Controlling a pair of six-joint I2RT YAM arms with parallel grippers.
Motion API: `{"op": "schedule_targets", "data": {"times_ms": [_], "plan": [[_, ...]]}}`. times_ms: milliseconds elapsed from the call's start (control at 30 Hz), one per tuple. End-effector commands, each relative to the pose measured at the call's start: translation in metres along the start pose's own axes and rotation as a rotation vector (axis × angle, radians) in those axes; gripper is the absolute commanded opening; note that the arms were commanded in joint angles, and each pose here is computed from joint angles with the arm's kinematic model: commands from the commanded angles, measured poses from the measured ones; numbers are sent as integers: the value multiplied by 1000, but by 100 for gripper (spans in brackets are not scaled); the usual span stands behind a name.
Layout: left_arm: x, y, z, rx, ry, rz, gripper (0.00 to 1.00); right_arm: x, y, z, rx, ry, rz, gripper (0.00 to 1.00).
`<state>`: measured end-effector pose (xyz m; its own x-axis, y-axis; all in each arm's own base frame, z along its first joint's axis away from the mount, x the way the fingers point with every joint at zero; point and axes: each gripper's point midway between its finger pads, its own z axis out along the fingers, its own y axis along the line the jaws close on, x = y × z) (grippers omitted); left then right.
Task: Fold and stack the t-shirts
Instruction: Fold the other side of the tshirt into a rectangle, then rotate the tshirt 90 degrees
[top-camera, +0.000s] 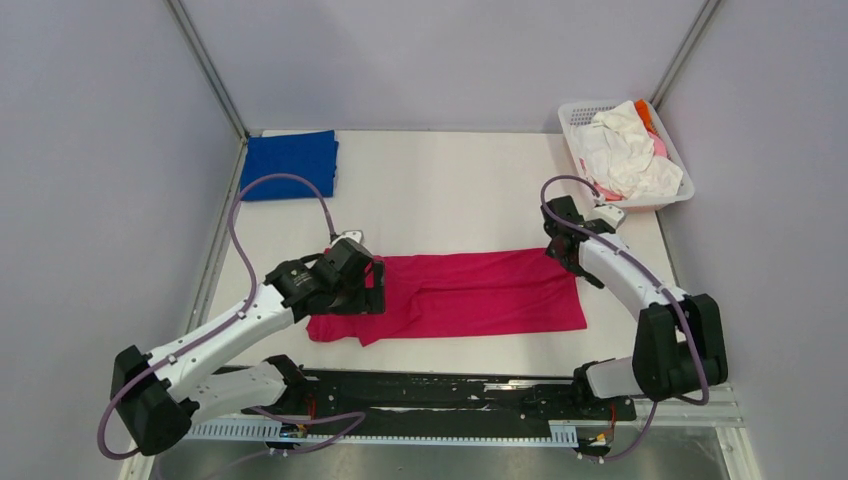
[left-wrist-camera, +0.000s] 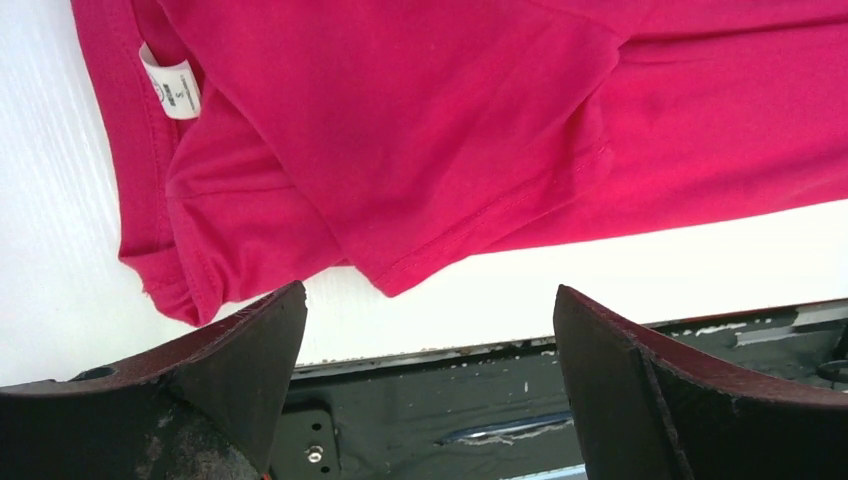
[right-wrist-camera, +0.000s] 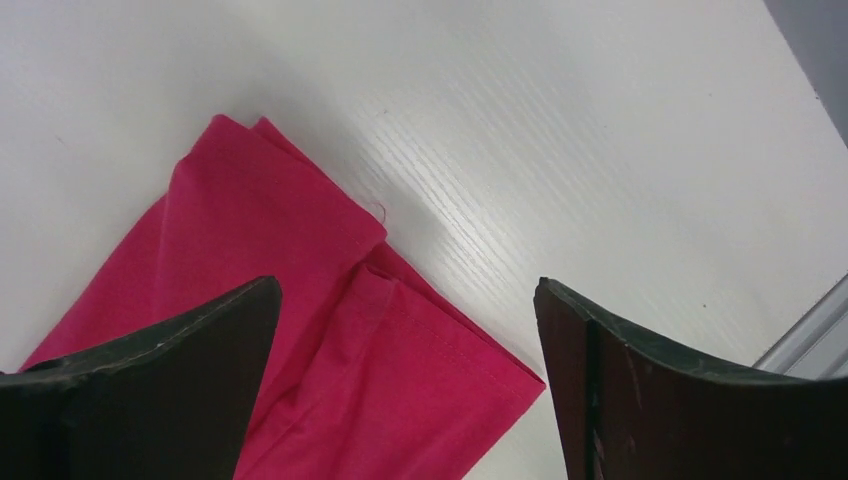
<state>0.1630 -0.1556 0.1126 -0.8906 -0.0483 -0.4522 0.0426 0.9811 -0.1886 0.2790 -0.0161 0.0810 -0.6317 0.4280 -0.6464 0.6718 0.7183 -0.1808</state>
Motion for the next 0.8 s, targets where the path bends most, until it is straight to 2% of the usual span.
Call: {"op": "schedule_targets", "data": {"times_ms": [0,100,167,300,367,400,567,767], "plan": [[-26,-14,1,37,-86,-16,100,-20,-11,-19,-5,-71,144,100],[-35,-13,21,20,-72,-44,100,-28,12,-30,-145,-61,124,100],[-48,-8,38,22,-73,-99,100,-28,44,-41,-333,-36,69,100],[-76,-10,79,109,-72,-254,100,-8,121,-79,-822,46,-79,100],[-85,-3,99,110,-49,-323,100,-1,141,-86,-929,77,-106,100],[-80,0,113,96,-6,-348,100,-1,147,-83,-937,83,-113,100],[-107,23,151,34,45,-465,100,14,158,-51,-857,150,-128,100],[-168,26,200,14,7,-608,100,48,139,-18,-728,232,-119,100]]}}
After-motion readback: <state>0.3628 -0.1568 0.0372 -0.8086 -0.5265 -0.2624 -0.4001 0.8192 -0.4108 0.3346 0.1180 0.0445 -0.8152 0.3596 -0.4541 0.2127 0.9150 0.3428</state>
